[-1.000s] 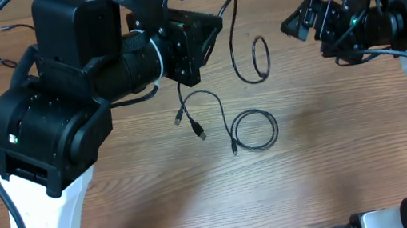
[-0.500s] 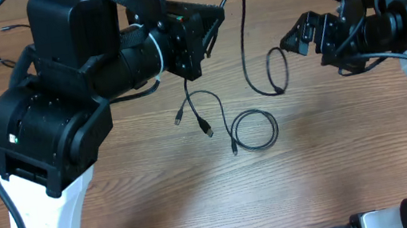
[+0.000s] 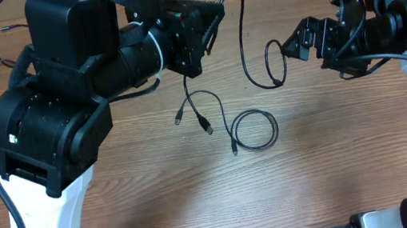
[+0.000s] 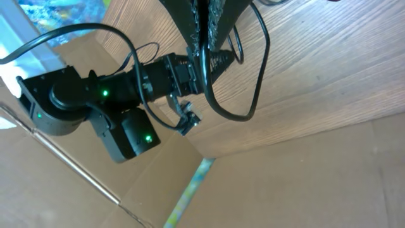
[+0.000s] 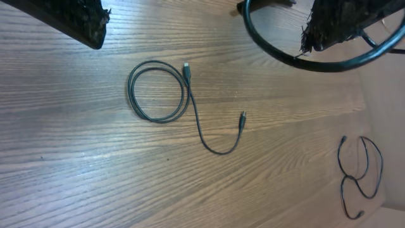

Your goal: Untangle cables

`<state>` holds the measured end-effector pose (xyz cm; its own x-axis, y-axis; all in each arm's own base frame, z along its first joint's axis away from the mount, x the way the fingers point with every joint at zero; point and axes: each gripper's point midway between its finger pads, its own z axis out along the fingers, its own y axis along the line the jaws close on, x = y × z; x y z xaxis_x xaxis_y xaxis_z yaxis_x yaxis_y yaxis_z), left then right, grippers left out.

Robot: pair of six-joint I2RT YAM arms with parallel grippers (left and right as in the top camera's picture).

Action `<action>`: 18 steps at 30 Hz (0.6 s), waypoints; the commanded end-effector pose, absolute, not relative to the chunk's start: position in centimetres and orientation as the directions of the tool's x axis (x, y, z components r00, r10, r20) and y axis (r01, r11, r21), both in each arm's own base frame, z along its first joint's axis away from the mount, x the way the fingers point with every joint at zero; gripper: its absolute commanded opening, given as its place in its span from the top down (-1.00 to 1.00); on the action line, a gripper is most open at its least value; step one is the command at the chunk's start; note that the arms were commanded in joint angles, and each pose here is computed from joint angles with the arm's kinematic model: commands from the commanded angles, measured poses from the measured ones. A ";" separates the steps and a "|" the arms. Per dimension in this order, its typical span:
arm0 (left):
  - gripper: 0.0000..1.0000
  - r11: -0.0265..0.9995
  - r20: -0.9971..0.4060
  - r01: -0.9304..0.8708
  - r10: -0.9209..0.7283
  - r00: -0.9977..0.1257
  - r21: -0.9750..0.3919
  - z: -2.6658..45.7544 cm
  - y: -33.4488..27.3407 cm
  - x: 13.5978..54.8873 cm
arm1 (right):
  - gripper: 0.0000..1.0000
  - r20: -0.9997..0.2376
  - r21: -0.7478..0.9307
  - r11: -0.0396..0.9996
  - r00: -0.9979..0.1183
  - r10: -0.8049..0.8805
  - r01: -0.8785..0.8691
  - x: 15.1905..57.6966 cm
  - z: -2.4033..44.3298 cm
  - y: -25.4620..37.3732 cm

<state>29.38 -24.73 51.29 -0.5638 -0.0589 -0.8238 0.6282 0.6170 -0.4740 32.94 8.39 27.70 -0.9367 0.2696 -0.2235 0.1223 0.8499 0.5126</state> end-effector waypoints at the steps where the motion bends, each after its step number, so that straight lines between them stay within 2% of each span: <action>1: 0.92 0.598 -0.824 0.629 -0.095 -0.559 -0.496 52.6 -24.5 28.5 | -1.00 -0.245 0.512 0.856 -0.945 0.217 0.064 32.8 28.0 9.2; 11: 0.92 0.550 -0.810 0.647 -0.100 -0.577 -0.528 53.0 -25.1 27.9 | -1.00 -0.284 0.499 0.866 -0.948 0.145 -0.017 32.9 28.1 11.2; 18: 0.92 0.476 -0.802 0.687 -0.067 -0.594 -0.548 53.4 -25.8 26.4 | -1.00 -0.315 0.338 0.938 -0.929 0.192 0.079 34.1 26.6 8.0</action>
